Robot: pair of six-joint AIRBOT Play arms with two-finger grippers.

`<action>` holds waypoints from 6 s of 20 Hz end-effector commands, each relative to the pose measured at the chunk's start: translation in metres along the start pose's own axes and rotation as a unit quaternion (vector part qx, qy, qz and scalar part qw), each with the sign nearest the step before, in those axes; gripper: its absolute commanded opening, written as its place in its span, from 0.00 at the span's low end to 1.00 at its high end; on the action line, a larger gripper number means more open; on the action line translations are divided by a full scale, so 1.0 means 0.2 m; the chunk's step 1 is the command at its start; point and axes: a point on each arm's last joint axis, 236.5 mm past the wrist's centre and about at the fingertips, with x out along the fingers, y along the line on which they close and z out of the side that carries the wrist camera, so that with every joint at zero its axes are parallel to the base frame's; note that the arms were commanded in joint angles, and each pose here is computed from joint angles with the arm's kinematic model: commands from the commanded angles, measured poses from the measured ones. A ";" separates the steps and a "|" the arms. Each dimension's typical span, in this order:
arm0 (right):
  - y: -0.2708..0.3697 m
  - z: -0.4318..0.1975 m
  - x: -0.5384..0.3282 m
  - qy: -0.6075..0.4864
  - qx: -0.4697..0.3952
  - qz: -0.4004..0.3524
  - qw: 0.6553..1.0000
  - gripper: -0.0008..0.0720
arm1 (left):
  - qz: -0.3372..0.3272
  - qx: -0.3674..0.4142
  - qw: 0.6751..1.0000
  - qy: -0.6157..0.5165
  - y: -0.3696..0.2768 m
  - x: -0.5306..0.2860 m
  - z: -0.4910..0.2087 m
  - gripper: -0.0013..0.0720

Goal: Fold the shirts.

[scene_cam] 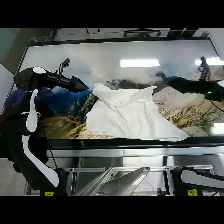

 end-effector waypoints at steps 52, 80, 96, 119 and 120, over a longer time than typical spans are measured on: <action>1.35 0.49 -1.45 -0.311 -0.202 0.182 0.911 0.04 | -0.131 0.389 0.876 -0.253 -2.07 -0.72 -0.31 0.05; -0.44 0.00 0.18 0.097 0.035 -0.113 0.988 0.55 | 0.012 0.016 0.999 -0.051 -0.24 0.03 -0.06 0.99; -0.85 -0.14 0.05 0.125 0.084 -0.129 0.980 0.89 | 0.077 -0.120 0.984 0.107 -0.28 0.95 -1.15 0.96; 0.10 0.11 -0.02 0.078 0.035 0.191 0.978 0.04 | 0.047 0.024 0.997 -0.060 -0.70 0.65 -0.37 0.05; 0.20 0.23 -0.14 0.030 0.023 0.216 0.976 0.04 | 0.041 0.044 0.994 -0.089 -0.79 0.49 -0.30 0.05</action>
